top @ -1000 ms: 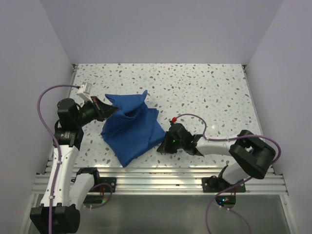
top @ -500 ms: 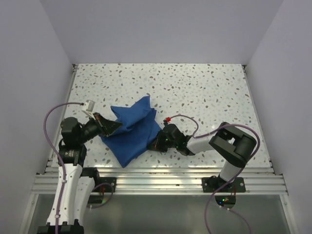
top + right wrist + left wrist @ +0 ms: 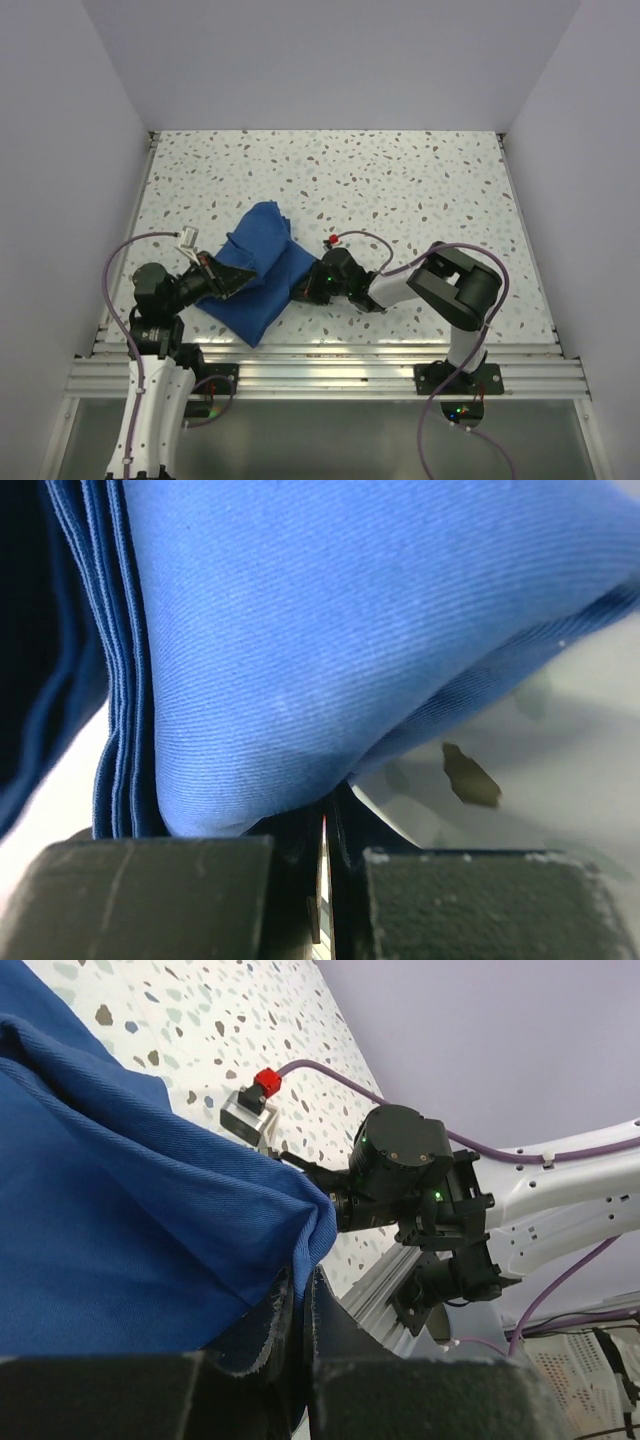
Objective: Prepare the surgical pack
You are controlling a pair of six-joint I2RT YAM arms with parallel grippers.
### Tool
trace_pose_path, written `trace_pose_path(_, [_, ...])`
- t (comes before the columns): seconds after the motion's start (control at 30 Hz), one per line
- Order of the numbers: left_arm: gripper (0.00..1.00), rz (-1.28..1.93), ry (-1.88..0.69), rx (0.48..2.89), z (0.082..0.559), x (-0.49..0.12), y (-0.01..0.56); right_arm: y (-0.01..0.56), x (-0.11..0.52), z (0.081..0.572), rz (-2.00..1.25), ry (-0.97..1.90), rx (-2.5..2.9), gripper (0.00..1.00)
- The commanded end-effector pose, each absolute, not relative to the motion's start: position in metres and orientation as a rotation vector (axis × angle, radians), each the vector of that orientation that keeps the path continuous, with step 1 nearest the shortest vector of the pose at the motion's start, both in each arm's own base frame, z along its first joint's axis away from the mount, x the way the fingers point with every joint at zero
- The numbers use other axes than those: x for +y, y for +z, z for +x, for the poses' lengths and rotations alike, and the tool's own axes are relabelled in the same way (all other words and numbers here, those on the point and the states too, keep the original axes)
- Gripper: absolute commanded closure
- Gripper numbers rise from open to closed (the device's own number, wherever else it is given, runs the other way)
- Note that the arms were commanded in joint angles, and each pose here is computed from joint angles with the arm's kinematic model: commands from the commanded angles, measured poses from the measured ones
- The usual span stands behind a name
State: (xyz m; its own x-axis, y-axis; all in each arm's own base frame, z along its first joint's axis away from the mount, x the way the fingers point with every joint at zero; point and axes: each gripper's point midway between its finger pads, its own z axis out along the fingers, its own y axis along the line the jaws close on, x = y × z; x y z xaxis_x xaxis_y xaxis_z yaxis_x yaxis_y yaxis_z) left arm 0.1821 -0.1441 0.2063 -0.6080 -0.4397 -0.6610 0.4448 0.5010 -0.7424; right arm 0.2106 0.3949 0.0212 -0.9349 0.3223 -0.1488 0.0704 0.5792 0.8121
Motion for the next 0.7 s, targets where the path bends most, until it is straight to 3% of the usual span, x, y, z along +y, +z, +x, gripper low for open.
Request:
trace_pose_path(0.0, [1.00, 0.052, -1.327, 1.827, 0.176, -0.154, 0.209, 0.024, 0.407, 0.221, 0.327, 1.304, 2.488, 1.00])
trace_pose_path(0.37, [0.96, 0.189, -1.427, 1.858, 0.159, -0.183, 0.200, 0.020, 0.367, 0.226, 0.273, 1.140, 2.550, 1.00])
trace_pose_path(0.5, [0.80, 0.199, -1.377, 1.920, 0.149, -0.179, 0.181, 0.034, 0.340, 0.232, 0.167, 1.023, 2.547, 1.00])
trace_pose_path(0.53, [0.71, 0.174, -1.374, 1.960, 0.146, -0.178, 0.173, 0.030, 0.326, 0.231, 0.175, 0.966, 2.577, 1.00])
trace_pose_path(0.67, [0.51, 0.161, -1.311, 1.973, 0.142, -0.172, 0.170, 0.040, 0.290, 0.234, 0.165, 0.874, 2.568, 1.00])
